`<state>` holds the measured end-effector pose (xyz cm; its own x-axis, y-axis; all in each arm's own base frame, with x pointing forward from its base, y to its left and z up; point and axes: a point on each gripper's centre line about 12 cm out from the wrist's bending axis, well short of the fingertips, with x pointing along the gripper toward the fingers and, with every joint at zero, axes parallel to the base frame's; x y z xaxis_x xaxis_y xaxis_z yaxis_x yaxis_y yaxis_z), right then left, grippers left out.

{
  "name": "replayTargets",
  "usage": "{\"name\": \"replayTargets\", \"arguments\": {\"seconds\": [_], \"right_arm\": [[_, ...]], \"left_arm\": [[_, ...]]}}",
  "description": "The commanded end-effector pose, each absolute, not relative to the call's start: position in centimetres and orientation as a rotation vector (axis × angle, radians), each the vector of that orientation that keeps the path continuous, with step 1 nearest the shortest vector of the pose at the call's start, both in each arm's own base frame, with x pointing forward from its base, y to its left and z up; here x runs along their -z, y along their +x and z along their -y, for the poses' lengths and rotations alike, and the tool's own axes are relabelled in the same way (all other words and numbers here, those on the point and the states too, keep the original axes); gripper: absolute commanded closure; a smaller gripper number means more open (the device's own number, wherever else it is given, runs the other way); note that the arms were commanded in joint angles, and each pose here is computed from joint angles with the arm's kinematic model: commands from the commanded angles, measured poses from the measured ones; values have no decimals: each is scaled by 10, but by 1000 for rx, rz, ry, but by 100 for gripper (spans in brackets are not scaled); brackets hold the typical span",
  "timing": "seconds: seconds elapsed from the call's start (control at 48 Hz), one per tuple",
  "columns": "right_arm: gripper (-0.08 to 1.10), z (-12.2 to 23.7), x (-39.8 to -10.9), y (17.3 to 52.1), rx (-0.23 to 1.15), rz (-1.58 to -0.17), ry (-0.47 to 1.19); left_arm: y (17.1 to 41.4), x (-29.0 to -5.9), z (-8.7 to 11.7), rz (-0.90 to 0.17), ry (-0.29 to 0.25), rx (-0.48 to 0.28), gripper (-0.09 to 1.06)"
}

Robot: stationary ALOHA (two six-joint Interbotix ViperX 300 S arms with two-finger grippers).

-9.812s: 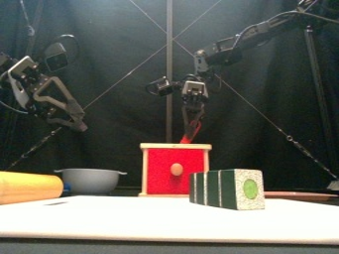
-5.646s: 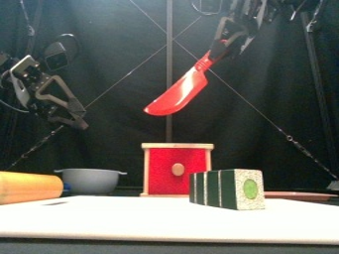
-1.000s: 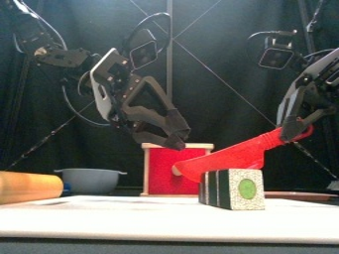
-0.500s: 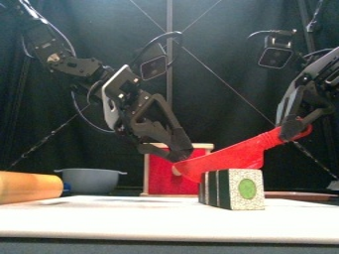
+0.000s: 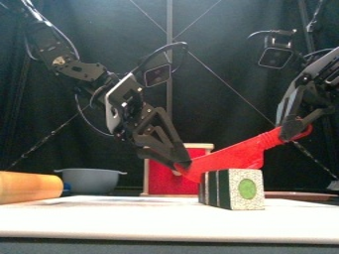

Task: Place sushi on board then cut the sushi with the knife then place the pieces on the plate
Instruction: Grasp knife edge with left hand

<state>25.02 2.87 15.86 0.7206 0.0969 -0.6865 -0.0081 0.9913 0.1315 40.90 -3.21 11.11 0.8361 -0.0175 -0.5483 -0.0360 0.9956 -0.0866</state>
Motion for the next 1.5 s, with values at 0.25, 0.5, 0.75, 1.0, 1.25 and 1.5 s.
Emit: {"name": "replayTargets", "arguments": {"seconds": [0.25, 0.5, 0.75, 1.0, 1.25, 1.5], "right_arm": [[61, -29, -167, 256, -57, -733, 134], [61, -29, -156, 251, -36, -770, 184], [61, -30, -143, 253, -16, -823, 221], [61, -30, -148, 261, -20, -807, 211], [61, -30, -150, 263, -22, -796, 208], [61, -30, -150, 263, -22, -796, 207]], "left_arm": [[416, -121, 32, -556, -104, -12, 37], [416, -121, 32, -564, -104, -12, 38], [414, -123, 31, -575, -105, -10, 38], [417, -127, 31, -565, -101, -8, 38], [420, -129, 32, -556, -84, 3, 38], [420, -128, 32, -559, -83, 4, 44]]}}
